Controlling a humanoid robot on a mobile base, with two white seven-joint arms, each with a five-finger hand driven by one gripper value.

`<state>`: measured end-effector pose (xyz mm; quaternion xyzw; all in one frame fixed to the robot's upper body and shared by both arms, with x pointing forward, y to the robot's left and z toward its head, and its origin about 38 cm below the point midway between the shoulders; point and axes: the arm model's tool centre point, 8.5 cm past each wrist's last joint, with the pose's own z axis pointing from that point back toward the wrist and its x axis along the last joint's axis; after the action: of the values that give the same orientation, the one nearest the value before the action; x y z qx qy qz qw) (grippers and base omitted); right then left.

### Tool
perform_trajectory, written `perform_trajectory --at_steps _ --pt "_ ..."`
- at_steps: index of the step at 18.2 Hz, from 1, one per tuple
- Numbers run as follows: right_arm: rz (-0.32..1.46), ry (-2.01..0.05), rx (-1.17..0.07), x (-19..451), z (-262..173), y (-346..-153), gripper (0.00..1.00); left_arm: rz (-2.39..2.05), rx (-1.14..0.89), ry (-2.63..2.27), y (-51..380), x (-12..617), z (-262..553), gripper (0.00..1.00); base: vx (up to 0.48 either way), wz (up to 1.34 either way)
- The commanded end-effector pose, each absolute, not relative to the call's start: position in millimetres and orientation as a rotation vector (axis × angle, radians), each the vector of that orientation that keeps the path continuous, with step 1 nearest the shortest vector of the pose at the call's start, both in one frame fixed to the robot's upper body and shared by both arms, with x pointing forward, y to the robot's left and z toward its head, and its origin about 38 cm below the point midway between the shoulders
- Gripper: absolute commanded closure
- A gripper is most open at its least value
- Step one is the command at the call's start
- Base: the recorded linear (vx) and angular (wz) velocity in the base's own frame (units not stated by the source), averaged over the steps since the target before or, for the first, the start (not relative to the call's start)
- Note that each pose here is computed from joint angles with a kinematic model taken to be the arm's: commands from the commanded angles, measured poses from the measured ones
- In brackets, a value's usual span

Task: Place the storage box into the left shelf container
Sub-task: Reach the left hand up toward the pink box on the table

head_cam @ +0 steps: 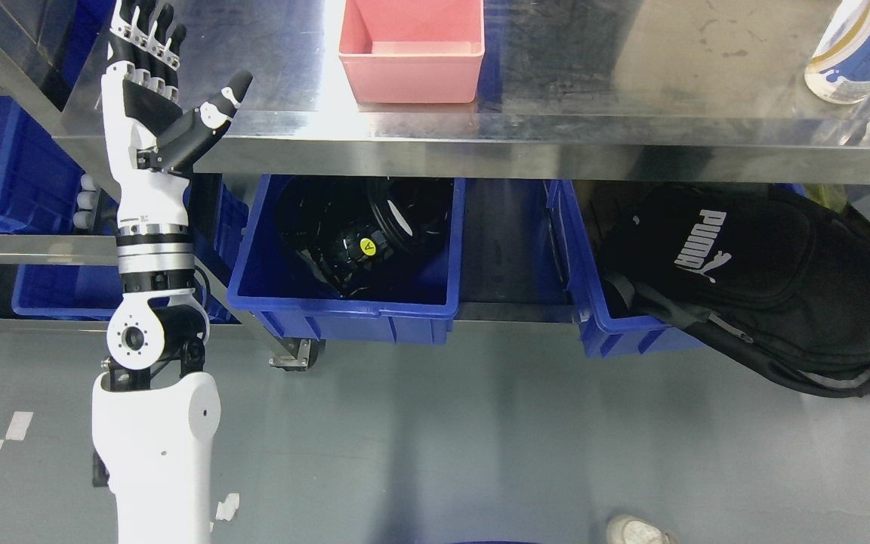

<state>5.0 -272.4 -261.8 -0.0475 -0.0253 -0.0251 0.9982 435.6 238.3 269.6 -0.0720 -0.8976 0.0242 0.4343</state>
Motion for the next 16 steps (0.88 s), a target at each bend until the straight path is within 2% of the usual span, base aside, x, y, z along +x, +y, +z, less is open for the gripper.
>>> perform_trajectory --at_steps 1,6,8,13,16 --pt "-0.07 -0.075 -0.108 13.2 -260.8 -283.7 0.0 0.046 -0.162 -2.244 243.5 435.2 272.8 0.0 0.003 0.02" --pt "-0.07 -0.075 -0.11 13.2 -260.8 -283.8 0.0 -0.092 -0.185 -2.368 258.2 443.4 328.5 0.0 0.001 0.0" --pt "-0.07 -0.075 -0.11 14.1 -260.8 -283.8 0.0 -0.328 -0.219 -2.376 252.8 454.1 357.0 0.0 0.0 0.0" --pt "-0.07 -0.075 -0.11 14.1 -260.8 -283.8 0.0 -1.057 -0.058 -2.142 279.2 470.7 411.2 0.0 0.0 0.0" --pt "-0.07 -0.073 -0.11 13.1 -260.8 -283.8 0.0 -1.311 -0.068 -1.957 239.9 489.0 411.4 0.01 0.0 0.0"
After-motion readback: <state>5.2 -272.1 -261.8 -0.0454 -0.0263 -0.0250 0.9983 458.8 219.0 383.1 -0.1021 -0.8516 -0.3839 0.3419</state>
